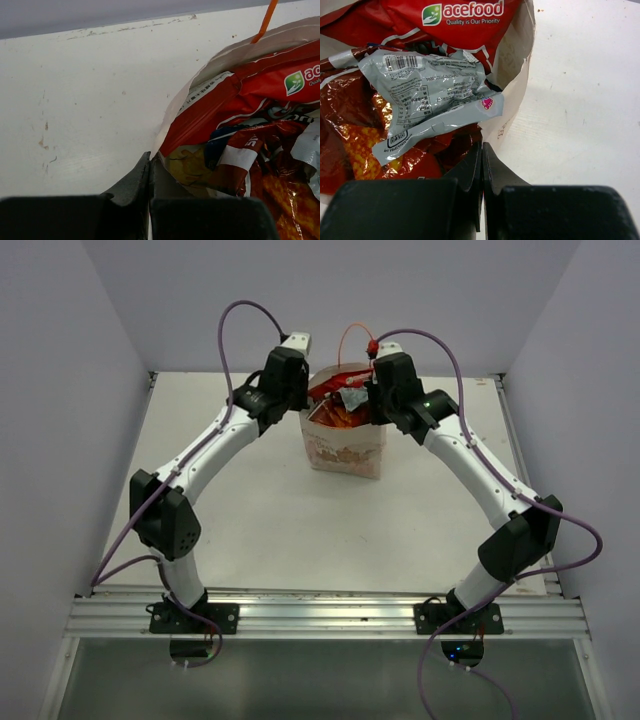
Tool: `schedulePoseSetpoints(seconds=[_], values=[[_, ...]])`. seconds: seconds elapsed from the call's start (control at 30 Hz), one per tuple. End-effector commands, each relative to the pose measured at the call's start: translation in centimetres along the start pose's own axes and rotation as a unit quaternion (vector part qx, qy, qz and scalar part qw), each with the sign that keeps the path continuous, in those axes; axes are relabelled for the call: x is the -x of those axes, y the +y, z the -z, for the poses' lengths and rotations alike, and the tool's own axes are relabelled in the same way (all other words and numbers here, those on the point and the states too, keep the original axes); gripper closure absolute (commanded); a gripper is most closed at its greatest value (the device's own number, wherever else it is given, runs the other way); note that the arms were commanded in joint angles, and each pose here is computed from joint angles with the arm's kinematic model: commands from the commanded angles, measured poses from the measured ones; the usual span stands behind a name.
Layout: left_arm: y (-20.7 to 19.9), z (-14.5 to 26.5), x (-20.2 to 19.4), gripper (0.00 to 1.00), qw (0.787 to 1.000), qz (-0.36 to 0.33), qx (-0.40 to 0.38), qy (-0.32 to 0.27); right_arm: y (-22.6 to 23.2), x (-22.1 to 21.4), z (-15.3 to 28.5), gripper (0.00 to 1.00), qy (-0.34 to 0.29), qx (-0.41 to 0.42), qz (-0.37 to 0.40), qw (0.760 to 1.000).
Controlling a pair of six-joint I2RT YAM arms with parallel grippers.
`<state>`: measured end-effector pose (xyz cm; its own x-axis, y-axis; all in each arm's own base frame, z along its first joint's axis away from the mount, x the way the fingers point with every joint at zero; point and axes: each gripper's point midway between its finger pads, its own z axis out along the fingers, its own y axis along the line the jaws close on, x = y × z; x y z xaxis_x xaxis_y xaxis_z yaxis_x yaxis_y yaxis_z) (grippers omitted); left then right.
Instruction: Place the snacks into the paper bag
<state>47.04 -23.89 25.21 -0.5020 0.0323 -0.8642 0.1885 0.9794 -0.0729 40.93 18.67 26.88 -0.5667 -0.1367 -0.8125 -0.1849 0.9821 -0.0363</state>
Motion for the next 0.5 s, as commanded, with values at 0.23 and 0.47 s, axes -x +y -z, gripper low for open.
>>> schedulePoseSetpoints(seconds=[0.23, 0.47], values=[[-0.3, 12.7, 3.7, 1.00, 0.996, 0.058, -0.028, -0.059, 1.6, 2.5, 5.9, 1.00, -0.032, 0.003, 0.026, 0.999], [-2.1, 16.4, -2.5, 1.00, 0.995, 0.082, -0.048, -0.010, 3.5, -1.1, 8.4, 1.00, 0.004, 0.023, 0.021, 0.999]])
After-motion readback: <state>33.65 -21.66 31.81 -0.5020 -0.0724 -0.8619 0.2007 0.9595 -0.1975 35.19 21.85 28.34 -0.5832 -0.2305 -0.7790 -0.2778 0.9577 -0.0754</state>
